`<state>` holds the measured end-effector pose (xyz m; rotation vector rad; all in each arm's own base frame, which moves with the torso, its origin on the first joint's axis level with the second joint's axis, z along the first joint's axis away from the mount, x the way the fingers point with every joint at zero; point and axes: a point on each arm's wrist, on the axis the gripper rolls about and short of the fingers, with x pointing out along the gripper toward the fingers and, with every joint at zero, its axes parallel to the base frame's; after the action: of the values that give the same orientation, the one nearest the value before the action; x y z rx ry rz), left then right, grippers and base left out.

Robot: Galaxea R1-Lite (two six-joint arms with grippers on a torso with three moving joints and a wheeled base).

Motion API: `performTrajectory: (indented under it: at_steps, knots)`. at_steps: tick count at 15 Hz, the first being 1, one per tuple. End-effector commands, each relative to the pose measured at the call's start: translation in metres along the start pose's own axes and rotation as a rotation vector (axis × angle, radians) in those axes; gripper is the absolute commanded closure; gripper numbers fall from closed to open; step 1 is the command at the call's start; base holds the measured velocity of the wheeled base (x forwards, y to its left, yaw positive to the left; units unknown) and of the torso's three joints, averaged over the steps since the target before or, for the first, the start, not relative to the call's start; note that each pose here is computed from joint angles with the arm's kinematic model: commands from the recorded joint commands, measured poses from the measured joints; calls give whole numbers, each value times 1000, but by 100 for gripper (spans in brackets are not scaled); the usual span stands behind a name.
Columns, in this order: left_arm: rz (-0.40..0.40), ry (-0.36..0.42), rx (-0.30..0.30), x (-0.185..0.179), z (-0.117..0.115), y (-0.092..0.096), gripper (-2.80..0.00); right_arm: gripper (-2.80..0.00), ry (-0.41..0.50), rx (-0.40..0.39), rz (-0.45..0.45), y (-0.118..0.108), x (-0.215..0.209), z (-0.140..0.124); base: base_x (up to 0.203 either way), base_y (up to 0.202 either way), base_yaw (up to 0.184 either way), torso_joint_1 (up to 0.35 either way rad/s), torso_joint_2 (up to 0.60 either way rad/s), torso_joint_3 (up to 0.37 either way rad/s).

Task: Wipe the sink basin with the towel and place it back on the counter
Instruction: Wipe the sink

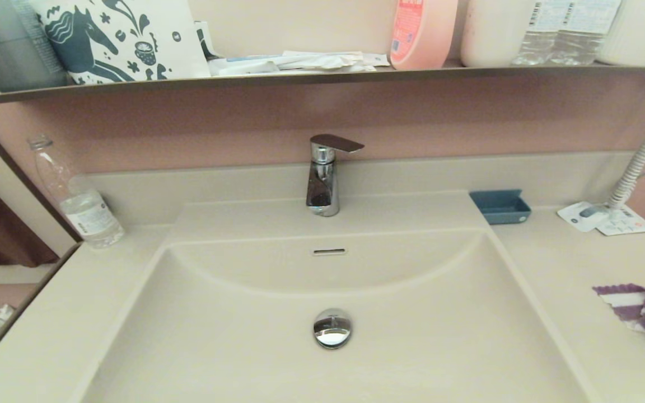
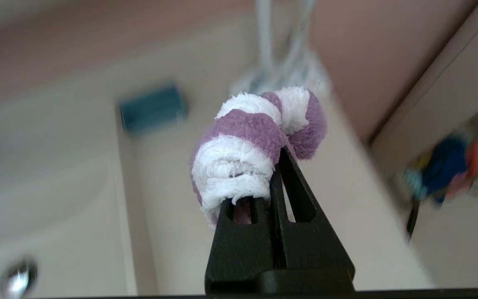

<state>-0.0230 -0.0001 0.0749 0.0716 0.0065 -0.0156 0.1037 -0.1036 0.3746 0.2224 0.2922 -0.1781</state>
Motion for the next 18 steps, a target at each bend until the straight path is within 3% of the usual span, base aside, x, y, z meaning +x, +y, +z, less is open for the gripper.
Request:
performTrajectory:
  at_steps: [1, 4, 9, 16, 18]
  knots:
    - [1, 2, 0, 0, 0, 0, 0, 0, 222, -19, 0, 5, 41, -40, 0, 0, 0, 0, 0, 0]
    - [0, 2, 0, 0, 0, 0, 0, 0, 388, -41, -30, 19, 79, -67, 0, 0, 0, 0, 0, 0]
    - [0, 1, 0, 0, 0, 0, 0, 0, 545, -88, -226, 17, 124, -86, 0, 0, 0, 0, 0, 0]
    - [0, 2, 0, 0, 0, 0, 0, 0, 616, -70, -239, 41, 136, -108, 0, 0, 0, 0, 0, 0]
    - [1, 1, 0, 0, 0, 0, 0, 0, 581, -57, -225, 49, 143, -110, 0, 0, 0, 0, 0, 0]
